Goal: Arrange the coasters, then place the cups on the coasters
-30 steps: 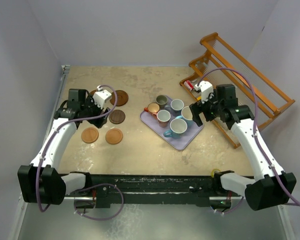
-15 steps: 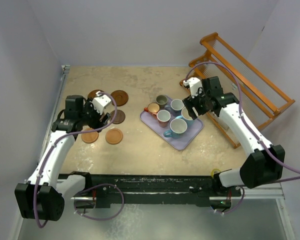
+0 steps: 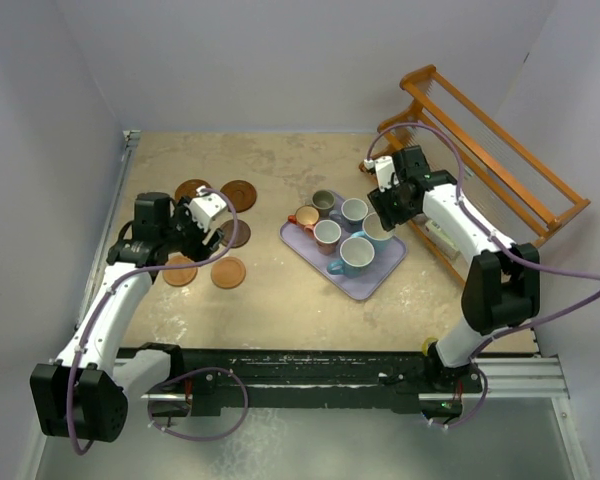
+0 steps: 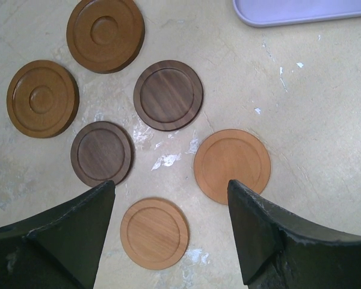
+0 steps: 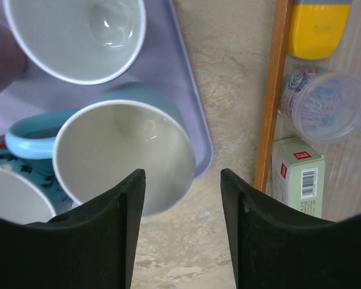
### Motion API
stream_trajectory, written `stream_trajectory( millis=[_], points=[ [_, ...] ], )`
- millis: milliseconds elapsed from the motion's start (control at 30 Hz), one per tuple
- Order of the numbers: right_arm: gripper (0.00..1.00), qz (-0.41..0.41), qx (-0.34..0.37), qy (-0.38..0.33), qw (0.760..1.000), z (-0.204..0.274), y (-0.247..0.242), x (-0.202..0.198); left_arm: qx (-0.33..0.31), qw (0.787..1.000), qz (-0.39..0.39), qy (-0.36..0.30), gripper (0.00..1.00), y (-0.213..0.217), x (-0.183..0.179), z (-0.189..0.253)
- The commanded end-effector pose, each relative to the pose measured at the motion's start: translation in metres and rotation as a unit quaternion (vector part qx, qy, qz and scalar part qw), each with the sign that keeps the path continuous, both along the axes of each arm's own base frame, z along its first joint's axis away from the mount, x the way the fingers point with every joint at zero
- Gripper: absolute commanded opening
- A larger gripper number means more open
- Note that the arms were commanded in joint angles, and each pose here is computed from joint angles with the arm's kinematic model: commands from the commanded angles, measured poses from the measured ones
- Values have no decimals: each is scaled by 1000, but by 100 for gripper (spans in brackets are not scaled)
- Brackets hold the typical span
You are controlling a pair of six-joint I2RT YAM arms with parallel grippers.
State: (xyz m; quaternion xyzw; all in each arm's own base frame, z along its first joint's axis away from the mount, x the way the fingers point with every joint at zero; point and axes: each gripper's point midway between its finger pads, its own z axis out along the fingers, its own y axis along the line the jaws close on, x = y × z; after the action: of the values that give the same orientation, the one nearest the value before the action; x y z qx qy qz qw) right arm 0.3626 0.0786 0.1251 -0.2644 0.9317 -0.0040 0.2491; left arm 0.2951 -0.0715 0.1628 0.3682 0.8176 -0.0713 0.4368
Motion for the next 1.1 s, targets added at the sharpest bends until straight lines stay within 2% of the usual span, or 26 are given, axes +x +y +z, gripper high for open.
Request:
stream_trajectory(
  millis=[0,400,533,733,1067],
  points=[
    [54,-21,8,-9,1000,8,-4,12,-14,999,-24,-32,72,-12,7,14],
    [28,-47,31,30,998,-16,-1,14,-13,998,-34,-41,72,-17,3,16],
    [23,-57,33,28,997,-14,-2,16,-13,998,-35,-45,72,-17,2,17],
    [10,-70,36,12,997,-1,-9,18,-14,998,-35,-49,72,-18,2,18],
    [2,-94,42,-37,994,46,-31,22,-10,998,-36,-51,72,-18,11,26]
  ],
)
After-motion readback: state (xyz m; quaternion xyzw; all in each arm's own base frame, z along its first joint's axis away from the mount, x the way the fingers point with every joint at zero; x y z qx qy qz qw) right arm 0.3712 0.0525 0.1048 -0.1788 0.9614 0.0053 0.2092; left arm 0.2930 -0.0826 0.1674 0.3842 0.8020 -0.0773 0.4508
